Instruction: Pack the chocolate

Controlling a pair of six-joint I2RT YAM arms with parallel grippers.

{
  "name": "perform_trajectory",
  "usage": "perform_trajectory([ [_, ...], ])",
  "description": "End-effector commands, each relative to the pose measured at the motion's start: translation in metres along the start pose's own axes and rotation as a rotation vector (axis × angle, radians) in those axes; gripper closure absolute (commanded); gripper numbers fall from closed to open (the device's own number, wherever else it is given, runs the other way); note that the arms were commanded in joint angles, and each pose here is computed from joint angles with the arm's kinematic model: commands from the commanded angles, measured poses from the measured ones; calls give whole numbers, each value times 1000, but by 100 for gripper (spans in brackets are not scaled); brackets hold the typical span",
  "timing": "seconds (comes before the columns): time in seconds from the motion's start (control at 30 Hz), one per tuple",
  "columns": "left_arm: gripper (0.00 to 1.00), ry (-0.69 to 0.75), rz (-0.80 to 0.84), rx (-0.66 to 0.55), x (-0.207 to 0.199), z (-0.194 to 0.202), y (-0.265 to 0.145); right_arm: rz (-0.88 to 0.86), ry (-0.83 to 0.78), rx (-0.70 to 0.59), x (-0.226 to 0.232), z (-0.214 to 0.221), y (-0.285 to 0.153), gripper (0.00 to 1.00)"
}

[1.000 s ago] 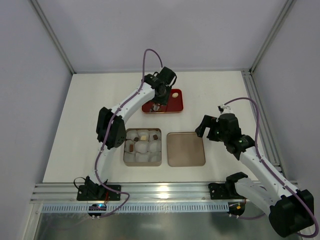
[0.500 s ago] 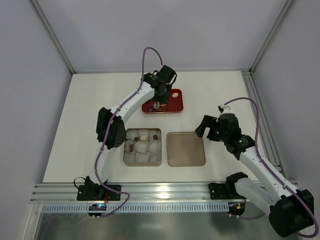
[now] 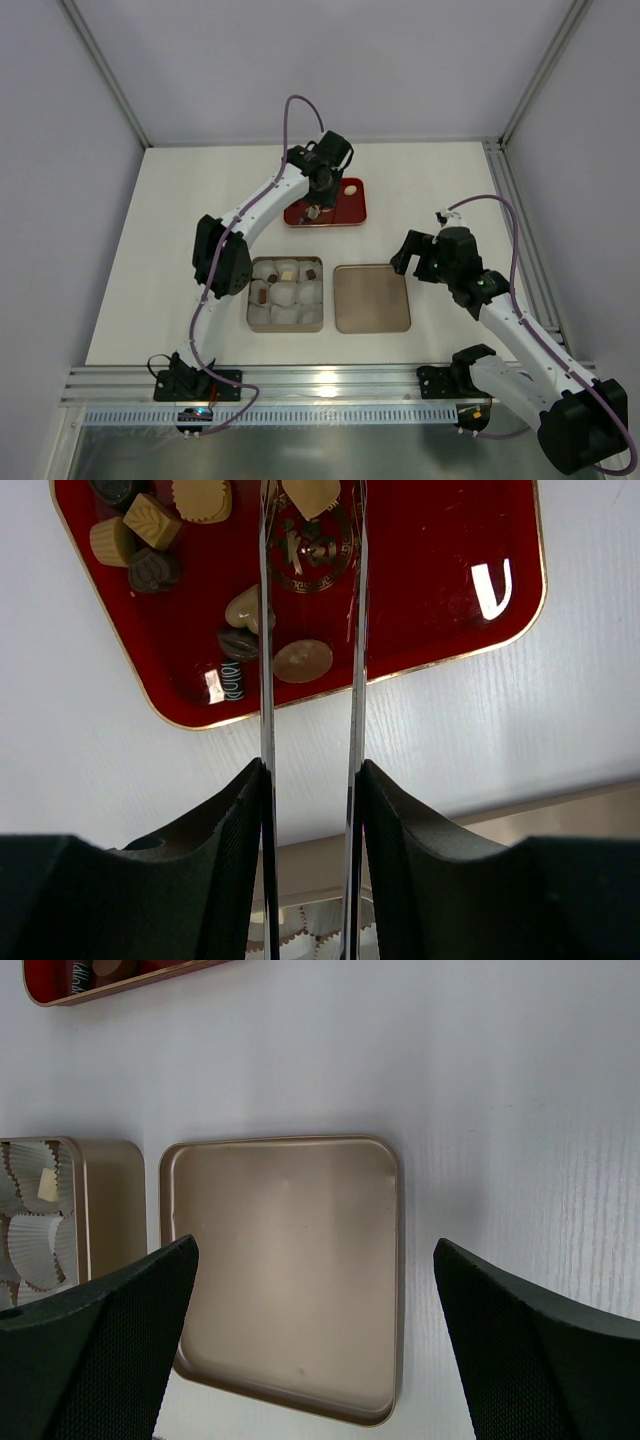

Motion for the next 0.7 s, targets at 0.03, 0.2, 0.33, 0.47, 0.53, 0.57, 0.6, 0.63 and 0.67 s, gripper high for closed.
perform_trajectory([
  [0.03,59,-64,-1,-21,0,-8,-9,-11,-9,-31,0,-3,2,0],
  [0.2,59,-105,-6,-5,-2,-5,-5,-10,-9,-27,-1,-1,3,0],
  [0.33,59,-114,-1,-4,-3,-4,-5,-9,-9,-28,-3,0,3,0],
  [0.47,60,-130,4,-11,-5,-5,-5,-12,-8,-30,-2,1,3,0],
  [0.53,60,-137,5,-11,-5,-5,-4,-9,-8,-26,-3,2,5,0],
  [0.57,60,-139,6,-11,-5,-5,-3,-9,-5,-26,-3,1,4,0],
  [0.6,60,-142,9,-12,-6,-6,-4,-11,-8,-26,-3,1,4,0],
  [0.63,60,-149,10,-9,-6,-5,-2,-11,-8,-26,-3,1,4,0],
  [0.67,60,-151,14,-10,-7,-6,-2,-10,-10,-25,-3,2,4,0],
])
Point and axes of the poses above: each gripper's point midway between its finger pads, its own y axis out along the fingers, its own x axis along the line the jaws close on, z = x × y, the point moved 5 cm from there along -y, back along the fingers, and after that the axes turned 15 degrees about y, right-handed, at the moved point
